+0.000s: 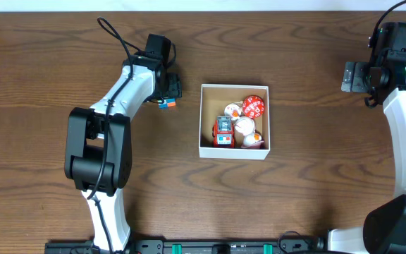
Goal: Pack container
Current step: 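Grasp the colour cube with the left gripper and lift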
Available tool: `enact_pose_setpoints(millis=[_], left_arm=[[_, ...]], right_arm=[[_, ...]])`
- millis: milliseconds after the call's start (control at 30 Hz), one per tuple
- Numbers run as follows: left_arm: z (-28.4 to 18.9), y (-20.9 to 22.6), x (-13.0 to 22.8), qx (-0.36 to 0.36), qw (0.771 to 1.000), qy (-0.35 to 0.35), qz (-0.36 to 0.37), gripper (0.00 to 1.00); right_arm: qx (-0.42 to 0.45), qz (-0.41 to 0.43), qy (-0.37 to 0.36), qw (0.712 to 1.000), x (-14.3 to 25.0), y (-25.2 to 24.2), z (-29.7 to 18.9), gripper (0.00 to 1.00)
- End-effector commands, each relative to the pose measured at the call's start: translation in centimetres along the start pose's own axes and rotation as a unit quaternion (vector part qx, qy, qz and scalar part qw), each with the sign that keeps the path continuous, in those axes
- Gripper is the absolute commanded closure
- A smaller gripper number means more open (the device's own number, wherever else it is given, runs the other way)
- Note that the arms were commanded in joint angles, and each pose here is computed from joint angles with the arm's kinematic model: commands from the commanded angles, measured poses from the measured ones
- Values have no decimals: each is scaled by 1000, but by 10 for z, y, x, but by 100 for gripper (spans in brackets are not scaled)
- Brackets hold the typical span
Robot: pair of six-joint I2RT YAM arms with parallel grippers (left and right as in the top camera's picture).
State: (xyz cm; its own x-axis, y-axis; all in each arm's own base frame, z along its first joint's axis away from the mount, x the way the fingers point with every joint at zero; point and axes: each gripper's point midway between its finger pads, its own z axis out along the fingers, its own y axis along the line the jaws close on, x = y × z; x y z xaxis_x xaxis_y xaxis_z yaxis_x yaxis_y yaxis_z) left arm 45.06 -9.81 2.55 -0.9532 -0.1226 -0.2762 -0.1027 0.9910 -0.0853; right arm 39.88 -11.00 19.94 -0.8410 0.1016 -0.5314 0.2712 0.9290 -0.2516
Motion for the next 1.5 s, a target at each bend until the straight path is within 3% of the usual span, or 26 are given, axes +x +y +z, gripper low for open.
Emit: enact_pose_setpoints(millis=[0,1167,1467], left_arm=[[1,4,1,-9,1000,0,-6,28],[16,16,18,-35,999,29,-4,30],[14,16,17,-34,999,27,-5,44]], right_arm=[[3,12,-5,1000,-4,-3,-3,1],[3,12,-5,1000,-4,-3,-3,1],[3,12,-5,1000,-4,-3,-3,1]])
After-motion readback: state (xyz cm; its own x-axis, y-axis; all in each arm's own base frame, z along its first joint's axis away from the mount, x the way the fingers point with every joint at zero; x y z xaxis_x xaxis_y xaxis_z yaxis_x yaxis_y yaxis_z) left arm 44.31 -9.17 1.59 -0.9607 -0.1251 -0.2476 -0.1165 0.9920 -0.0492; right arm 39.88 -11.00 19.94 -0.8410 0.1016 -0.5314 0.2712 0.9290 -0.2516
